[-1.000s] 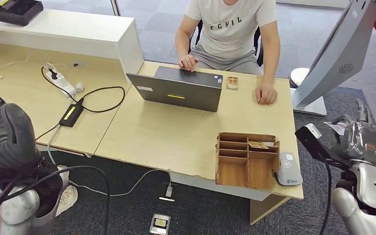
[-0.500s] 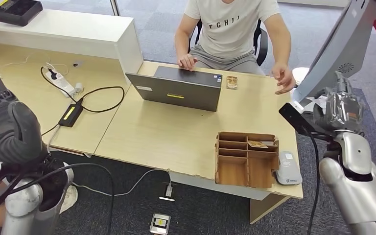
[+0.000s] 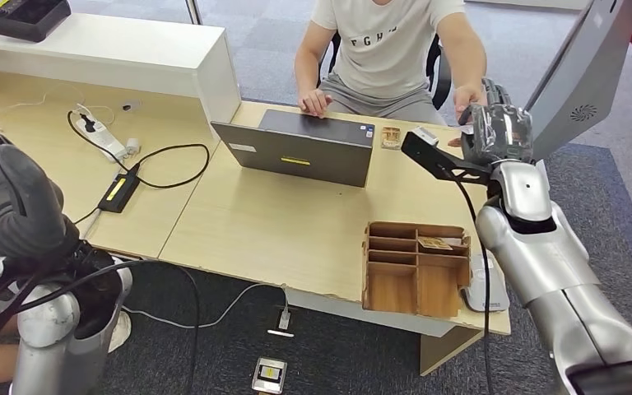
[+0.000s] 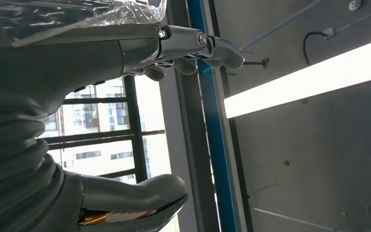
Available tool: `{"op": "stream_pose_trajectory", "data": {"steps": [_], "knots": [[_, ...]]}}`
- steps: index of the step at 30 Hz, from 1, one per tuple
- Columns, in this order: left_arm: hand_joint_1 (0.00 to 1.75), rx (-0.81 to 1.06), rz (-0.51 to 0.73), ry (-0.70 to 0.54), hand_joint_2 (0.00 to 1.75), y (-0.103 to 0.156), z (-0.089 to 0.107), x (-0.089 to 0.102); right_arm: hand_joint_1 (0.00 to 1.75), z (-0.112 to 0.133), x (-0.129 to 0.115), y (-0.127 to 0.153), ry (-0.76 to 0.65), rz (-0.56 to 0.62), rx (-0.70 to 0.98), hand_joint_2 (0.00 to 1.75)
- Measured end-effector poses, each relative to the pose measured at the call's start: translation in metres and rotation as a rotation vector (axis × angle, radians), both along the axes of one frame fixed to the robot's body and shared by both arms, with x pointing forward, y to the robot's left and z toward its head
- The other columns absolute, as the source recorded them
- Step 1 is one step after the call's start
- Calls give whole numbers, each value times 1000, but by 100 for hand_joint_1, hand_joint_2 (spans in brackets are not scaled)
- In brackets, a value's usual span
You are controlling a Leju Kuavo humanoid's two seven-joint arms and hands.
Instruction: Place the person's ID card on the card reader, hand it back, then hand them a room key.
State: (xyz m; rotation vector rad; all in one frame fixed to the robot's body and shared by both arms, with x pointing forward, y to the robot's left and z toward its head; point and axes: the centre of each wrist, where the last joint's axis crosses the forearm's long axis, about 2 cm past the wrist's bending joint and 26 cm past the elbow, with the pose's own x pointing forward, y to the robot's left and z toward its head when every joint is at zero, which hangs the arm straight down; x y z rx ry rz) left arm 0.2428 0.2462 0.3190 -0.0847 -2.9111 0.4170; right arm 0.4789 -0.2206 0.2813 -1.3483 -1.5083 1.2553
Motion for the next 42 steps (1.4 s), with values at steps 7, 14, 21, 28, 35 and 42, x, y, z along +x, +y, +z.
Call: {"op": "stream_pose_trajectory", "data": {"steps": [7, 14, 21, 28, 35, 42], "knots": [[0, -13, 9, 6, 175, -1, 0, 0, 175, -8, 0, 20, 46, 26, -24, 175], [0, -20, 8, 32, 175, 0, -2, -1, 175, -16, 0, 22, 73, 33, -34, 175], [0, -19, 6, 35, 175, 0, -3, -1, 175, -17, 0, 22, 76, 32, -34, 175], [0, 8, -50, 41, 175, 0, -6, 0, 0, -35, -2, 4, 106, -35, -37, 175], [0, 46, -66, 40, 175, 2, -8, 0, 0, -52, -6, -14, 121, -81, -47, 175], [0, 66, -36, 62, 175, 7, -13, -2, 0, -51, -9, -29, 29, -51, 25, 175]]}}
